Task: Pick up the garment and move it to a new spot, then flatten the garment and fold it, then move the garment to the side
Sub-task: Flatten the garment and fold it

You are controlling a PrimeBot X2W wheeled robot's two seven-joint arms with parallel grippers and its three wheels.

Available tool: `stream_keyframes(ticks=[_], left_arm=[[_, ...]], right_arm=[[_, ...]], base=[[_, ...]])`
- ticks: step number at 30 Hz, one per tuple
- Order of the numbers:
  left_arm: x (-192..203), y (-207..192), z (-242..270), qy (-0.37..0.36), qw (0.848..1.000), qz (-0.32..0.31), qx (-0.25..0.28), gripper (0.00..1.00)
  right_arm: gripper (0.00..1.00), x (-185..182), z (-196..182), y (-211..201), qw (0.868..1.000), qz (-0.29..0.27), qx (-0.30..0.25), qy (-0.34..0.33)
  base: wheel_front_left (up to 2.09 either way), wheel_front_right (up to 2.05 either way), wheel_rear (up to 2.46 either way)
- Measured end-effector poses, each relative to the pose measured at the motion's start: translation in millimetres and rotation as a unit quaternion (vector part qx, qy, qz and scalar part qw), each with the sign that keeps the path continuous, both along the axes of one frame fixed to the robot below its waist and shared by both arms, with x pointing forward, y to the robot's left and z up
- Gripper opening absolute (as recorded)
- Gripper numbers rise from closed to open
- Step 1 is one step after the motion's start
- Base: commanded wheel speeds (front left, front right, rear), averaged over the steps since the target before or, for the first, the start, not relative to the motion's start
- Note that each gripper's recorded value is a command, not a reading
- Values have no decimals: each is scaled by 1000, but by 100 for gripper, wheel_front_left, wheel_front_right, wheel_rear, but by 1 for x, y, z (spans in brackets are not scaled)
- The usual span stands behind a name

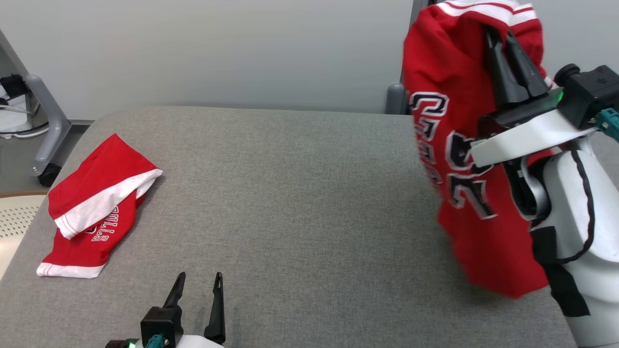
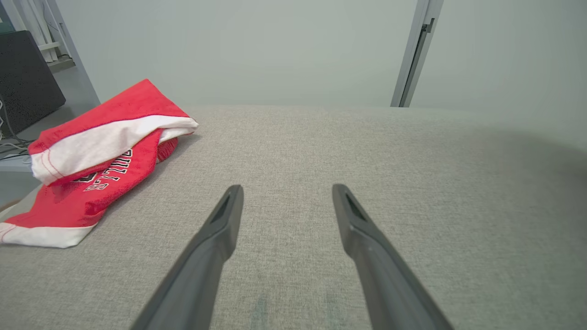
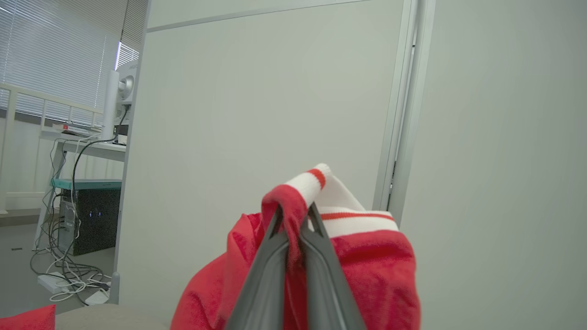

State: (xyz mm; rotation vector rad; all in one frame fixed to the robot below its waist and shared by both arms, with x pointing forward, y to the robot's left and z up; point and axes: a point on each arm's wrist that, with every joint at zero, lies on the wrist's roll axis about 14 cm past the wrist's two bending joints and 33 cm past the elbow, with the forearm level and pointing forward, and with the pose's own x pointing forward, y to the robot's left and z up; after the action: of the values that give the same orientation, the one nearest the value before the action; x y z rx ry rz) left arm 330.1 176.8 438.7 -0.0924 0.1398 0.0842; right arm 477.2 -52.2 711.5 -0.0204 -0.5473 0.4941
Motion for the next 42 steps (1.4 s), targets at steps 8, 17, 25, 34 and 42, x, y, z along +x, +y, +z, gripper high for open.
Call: stream_keyframes(ticks=[8,17,25,34,42], left_arm=[[-9,4,-3,4,1000,7,-2,100],[-5,-2,-12,20,1000,-5,-3,100],[-1,3,-21,36,999,1,3,100],[18,-25,-15,24,999,-47,-1,100],[39,-68,-11,16,993,-117,-21,100]], right_arm=[[0,-15,33,29,994,55,98,-9],[17,51,-111,-44,977,-100,33,187],[100,46,-233,-117,916,-204,-2,345],[100,27,-197,-136,936,-231,12,266],[100,-18,-217,-145,934,-234,12,268]], base=[[0,0,0],[0,0,0],[0,0,0],[0,0,0],[0,0,0]])
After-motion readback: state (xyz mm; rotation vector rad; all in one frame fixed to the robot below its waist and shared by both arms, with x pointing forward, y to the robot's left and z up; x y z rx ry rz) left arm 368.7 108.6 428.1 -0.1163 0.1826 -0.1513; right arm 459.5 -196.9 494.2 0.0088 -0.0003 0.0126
